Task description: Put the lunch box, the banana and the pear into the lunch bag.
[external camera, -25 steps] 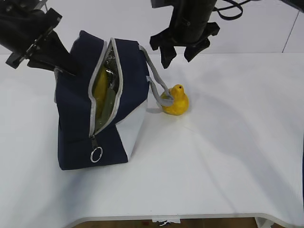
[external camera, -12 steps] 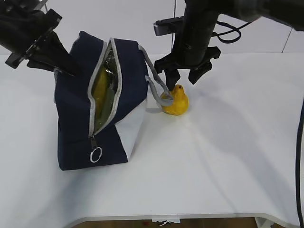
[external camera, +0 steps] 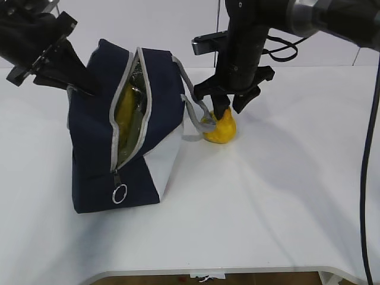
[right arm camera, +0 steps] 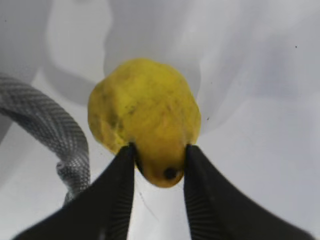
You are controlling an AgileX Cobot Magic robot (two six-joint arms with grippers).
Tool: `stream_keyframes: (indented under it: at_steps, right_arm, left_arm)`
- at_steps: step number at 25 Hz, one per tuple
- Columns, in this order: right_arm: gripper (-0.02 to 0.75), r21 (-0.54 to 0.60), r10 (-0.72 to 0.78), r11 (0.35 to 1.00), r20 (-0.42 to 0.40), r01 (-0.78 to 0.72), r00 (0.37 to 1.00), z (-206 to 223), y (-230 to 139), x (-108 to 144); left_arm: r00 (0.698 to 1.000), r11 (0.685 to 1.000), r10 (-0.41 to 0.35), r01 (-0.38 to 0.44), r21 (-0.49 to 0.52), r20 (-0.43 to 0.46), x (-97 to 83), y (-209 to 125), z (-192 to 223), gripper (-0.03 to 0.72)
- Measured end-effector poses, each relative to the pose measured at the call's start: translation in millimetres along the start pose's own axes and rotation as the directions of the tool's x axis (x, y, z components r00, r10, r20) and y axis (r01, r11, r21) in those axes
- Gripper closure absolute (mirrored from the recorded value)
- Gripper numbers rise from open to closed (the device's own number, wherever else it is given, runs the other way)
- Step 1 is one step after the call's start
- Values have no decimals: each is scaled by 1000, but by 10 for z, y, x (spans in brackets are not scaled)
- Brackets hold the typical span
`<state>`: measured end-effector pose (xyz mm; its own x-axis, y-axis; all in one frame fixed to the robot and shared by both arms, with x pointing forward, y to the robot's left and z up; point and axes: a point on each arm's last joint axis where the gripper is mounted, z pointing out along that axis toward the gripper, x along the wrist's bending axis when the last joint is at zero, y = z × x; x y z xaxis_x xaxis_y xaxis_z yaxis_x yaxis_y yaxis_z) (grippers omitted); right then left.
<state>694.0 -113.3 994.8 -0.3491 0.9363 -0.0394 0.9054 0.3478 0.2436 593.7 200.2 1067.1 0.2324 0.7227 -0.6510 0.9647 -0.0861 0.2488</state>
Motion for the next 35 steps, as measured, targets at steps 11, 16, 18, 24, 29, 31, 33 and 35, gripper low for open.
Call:
stream_keyframes:
  at_steps: [11,16,18,24,29,31,33,35]
  right_arm:
    - [588,-26,-13,1000,19,13,1000,-130,1,-23]
    - [594,-117,-12,993,30,15,999,-590,-10,-57]
    - [594,-157,-4,988,4,5,1000,-794,-28,-45]
    - [596,-214,4,975,-242,-57,970,-1209,-96,151]
    - [596,-212,-20,975,-402,-72,915,-1274,-99,295]
    - [596,-221,-48,973,-450,-60,892,-1298,-98,343]
    - [596,-231,-70,972,-459,-43,886,-1305,-98,355]
    - [596,-239,-85,971,-423,-20,902,-1290,-98,327]
  left_arm:
    - [1000,1000,4,-4,3,-10,10,-3,0,688]
    - [1000,1000,10,-9,8,-24,22,-7,-1,688]
    - [1000,1000,10,-9,8,-24,22,-7,-1,688]
    - [1000,1000,10,-10,8,-25,23,-7,-1,688]
    - [1000,1000,10,-10,9,-26,24,-7,-1,688]
    - [1000,1000,11,-10,9,-27,24,-8,-1,688]
    - [1000,1000,11,-10,9,-27,24,-8,-1,688]
    - [1000,1000,11,-11,9,-28,26,-8,-1,688]
